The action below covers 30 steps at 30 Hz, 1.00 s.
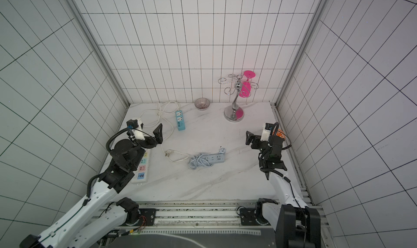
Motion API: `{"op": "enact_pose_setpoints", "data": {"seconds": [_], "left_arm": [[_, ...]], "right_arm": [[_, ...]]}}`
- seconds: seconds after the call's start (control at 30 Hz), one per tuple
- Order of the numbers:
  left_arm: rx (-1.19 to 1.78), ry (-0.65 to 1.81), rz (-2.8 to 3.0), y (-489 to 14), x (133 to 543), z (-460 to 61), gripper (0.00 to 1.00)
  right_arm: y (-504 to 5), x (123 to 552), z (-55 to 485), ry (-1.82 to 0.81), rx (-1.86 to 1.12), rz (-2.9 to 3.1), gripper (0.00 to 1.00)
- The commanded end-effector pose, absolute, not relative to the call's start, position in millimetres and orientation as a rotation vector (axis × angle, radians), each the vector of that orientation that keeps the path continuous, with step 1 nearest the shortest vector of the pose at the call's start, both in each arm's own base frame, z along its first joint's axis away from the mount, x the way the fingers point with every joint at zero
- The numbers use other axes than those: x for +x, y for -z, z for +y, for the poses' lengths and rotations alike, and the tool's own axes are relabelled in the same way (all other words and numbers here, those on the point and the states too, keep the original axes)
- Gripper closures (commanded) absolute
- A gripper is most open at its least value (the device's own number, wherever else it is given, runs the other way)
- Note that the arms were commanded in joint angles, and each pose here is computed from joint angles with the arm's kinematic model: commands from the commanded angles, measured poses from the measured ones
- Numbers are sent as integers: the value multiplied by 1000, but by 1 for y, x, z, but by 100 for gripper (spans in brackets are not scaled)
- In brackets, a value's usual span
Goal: Wrap the cord around the power strip
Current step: Reset both arms
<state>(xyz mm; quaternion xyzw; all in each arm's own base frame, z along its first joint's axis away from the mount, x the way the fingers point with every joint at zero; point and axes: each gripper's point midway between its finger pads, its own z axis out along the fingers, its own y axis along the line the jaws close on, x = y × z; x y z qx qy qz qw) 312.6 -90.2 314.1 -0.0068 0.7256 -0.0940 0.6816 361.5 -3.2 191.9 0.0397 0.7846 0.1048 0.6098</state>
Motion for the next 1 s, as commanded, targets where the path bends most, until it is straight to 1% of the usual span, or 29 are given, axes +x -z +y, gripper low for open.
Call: {"op": "enact_pose_setpoints", "data": {"seconds": [0.0,0.1,0.3,0.47,0.6,0.7,0.87,0.97], "left_arm": [[-78,94,1680,-308,314,-71,2],[-98,55,1684,-307,318,-66,2],[-143,-76,1684,-302,327,-52,2],[-147,-194,1669,-294,337,-44,2],[-154,-333,1665,-273,346,-34,2],[-163,-384,1665,-256,356,-26,2],[-138,-378,1726,-218,381,-16,2],[-165,-344,1781,-192,397,-6,2]], "right_arm": [[-183,357,-21,-95,75,1690,1],[-171,356,-26,-48,74,1651,1],[-165,343,-29,11,59,1541,1],[-155,338,-27,8,47,1518,1],[-156,336,-31,13,78,1487,1],[-147,345,-28,1,54,1551,1],[-136,367,-25,-21,20,1633,1],[-136,371,-24,-24,17,1639,1]]}}
